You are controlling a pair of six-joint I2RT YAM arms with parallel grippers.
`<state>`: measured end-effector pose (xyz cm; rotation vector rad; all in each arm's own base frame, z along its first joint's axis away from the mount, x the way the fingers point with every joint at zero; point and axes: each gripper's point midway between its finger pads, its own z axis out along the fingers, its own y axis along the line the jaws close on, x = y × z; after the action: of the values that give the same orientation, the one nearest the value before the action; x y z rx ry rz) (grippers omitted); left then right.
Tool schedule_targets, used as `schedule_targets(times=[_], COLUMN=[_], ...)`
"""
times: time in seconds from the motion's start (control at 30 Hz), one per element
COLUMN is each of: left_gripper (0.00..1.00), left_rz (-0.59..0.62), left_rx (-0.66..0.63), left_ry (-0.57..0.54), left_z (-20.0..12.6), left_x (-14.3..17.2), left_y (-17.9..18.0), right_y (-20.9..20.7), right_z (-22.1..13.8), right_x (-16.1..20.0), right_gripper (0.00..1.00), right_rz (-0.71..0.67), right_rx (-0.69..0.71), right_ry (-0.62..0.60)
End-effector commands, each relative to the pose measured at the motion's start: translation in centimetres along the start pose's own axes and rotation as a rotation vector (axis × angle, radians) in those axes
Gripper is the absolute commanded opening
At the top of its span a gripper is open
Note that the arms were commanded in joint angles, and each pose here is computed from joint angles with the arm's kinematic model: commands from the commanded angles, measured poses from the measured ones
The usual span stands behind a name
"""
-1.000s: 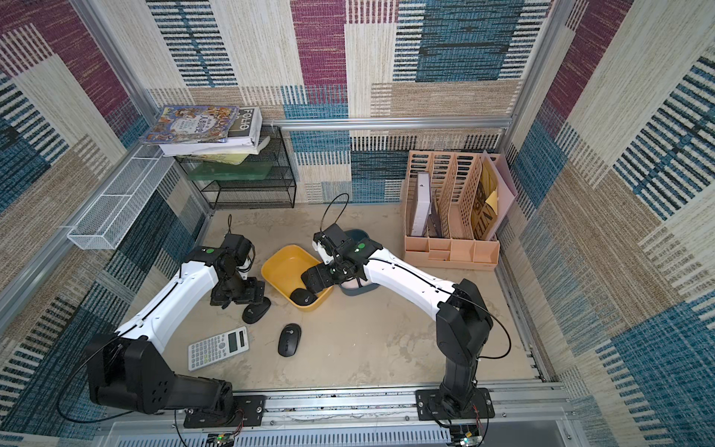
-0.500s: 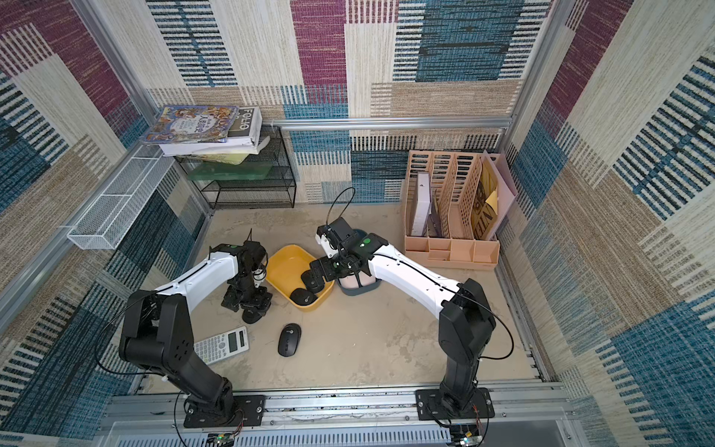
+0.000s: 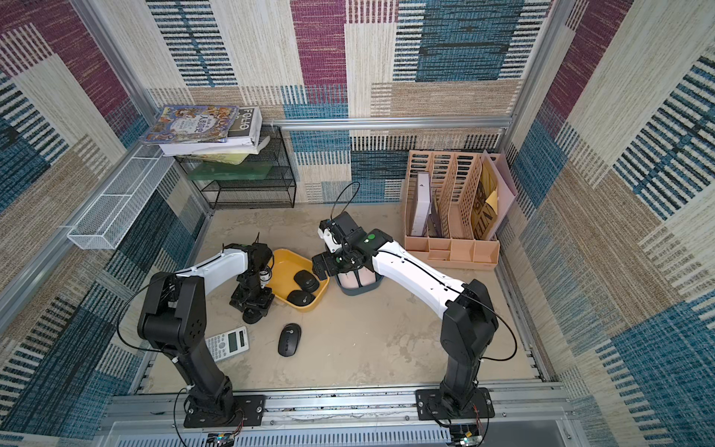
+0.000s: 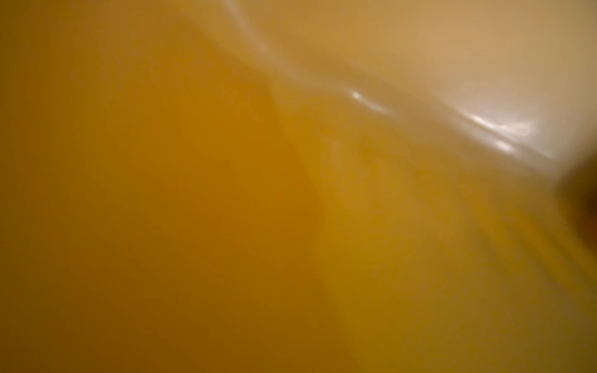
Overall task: Place the mice by color into the storage box
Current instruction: Pick up the mouse from the center of the board, then adjust the storage box at the center of the board.
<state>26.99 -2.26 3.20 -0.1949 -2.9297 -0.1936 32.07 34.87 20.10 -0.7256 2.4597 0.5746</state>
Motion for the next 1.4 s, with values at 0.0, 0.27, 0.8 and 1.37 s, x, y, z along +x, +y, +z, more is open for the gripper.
schedule_targets(times=[0.0,0.27,0.8,1.37], left_gripper=[0.74,0.54,0.45,0.45], left_rz=[-0.001,-0.01,-0.151,-0.208], left_rx=[-0.002,0.004,0.254,0.387], left_ry=[0.01,0.003,-0.364,-0.509], left_z=[-0.1,-0.3,-11.9,-16.6], left_x=[0.2,0.2,3.9,3.5], left_y=[0.0,0.0,-2.2,-3.2], right_y=[-0.1,-0.1,5.0,4.3], right_z=[-0.3,0.0,6.6,20.2], right_x=[0.1,-0.1,-2.2,-6.6], right_gripper=[0.96,0.96,0.83,0.25], right_rz=[-0.006,-0.005,-0.169,-0.071], right_rx=[0.006,0.001,-0.25,-0.187], right_ry=[0.003,0.002,0.082,0.007])
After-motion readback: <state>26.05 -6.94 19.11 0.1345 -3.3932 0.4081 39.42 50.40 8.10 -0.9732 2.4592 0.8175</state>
